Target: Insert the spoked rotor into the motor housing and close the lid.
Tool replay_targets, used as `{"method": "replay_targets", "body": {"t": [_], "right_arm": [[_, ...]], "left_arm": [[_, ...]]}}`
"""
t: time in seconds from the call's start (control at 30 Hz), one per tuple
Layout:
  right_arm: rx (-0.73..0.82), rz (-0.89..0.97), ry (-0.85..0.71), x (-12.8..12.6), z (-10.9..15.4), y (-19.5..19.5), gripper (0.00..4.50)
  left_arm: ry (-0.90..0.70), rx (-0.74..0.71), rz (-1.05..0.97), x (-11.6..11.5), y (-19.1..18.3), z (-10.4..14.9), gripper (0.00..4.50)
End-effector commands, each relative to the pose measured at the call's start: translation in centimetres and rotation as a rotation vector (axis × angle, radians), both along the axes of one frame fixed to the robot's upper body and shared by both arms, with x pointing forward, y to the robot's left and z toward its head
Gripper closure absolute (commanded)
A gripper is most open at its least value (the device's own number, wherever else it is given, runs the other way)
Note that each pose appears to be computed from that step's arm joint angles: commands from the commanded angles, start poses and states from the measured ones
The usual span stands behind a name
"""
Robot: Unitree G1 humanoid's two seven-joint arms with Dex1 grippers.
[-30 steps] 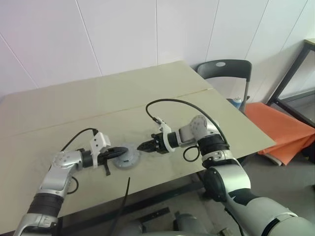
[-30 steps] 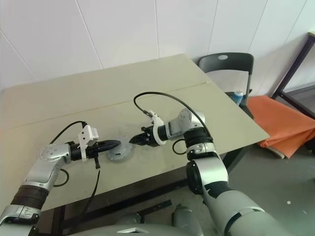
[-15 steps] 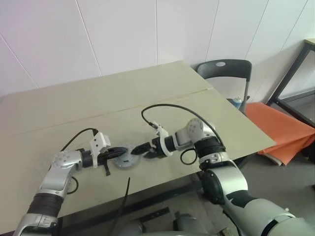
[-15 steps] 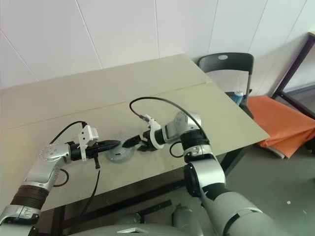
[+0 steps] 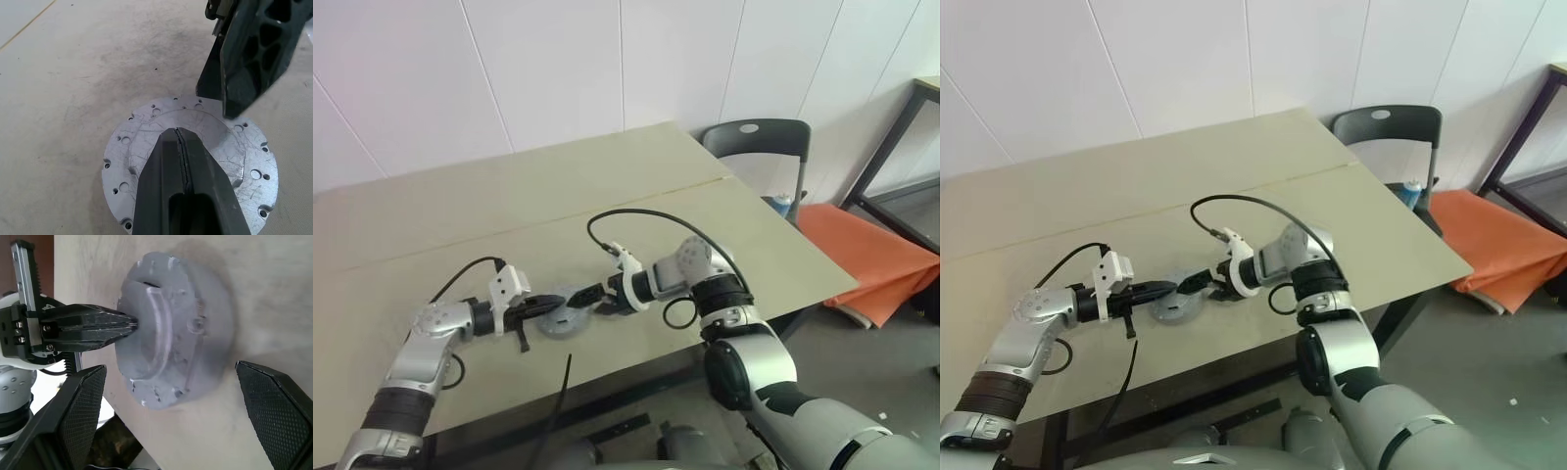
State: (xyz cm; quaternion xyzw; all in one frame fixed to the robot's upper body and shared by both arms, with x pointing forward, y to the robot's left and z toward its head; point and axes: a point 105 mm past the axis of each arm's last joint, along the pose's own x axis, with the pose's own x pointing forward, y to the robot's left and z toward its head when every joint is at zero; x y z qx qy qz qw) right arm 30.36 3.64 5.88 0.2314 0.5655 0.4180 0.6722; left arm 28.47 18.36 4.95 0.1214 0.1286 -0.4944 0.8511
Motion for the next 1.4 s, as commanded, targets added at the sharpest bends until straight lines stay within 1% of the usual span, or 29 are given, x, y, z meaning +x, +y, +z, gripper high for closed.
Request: {"method": "replay_targets", "body": {"t": [0.03, 0.17, 0.4, 0.43, 0.47, 0.53, 0.7, 0.73, 0.77, 0.9, 1.03, 1.27, 1.4], "right_arm": [[0.063, 0.087, -0.013, -1.2, 1.9, 3.5, 0.07], [0.110, 0.107, 0.007, -1.6, 3.1, 4.7, 0.07], [0.201, 0.089, 0.095, -1.7, 4.1, 4.7, 0.07], [0.217, 0.088, 0.097, -1.7, 4.3, 4.7, 0.46], [0.231, 0.083, 0.096, -1.6, 4.4, 4.6, 0.59], [0.252, 0.069, 0.096, -1.3, 4.7, 4.6, 1.19], [0.267, 0.034, 0.104, -0.8, 4.7, 4.2, 2.80], [0.266, 0.025, 0.106, -0.7, 4.6, 4.1, 3.07], [0.266, 0.017, 0.107, -0.6, 4.6, 4.0, 3.22], [0.270, -0.007, 0.111, -0.2, 4.4, 3.9, 3.25], [0.256, 0.010, 0.118, -0.6, 4.2, 3.9, 3.25], [0.212, 0.004, 0.122, -0.6, 3.0, 3.6, 3.25], [0.246, 0.008, 0.118, -0.7, 3.6, 3.9, 3.25]], "left_arm": [[0.166, 0.067, 0.008, -1.8, 0.6, -3.7, 4.50], [0.163, 0.068, 0.012, -1.8, 0.7, -3.7, 4.50], [0.160, 0.069, 0.018, -1.8, 0.7, -3.7, 4.50], [0.160, 0.069, 0.019, -1.8, 0.7, -3.8, 4.50], [0.160, 0.070, 0.019, -1.8, 0.7, -3.8, 4.50], [0.159, 0.072, 0.020, -1.7, 0.7, -3.8, 4.50], [0.158, 0.075, 0.024, -1.7, 0.8, -3.8, 4.50], [0.158, 0.076, 0.025, -1.7, 0.8, -3.8, 4.50], [0.158, 0.076, 0.027, -1.7, 0.8, -3.8, 4.50], [0.161, 0.080, 0.033, -1.7, 1.0, -3.8, 4.50], [0.161, 0.081, 0.036, -1.6, 1.0, -3.9, 4.50], [0.157, 0.080, 0.038, -1.6, 0.8, -3.9, 4.50], [0.145, 0.084, 0.043, -1.6, 0.7, -3.8, 4.50]]}}
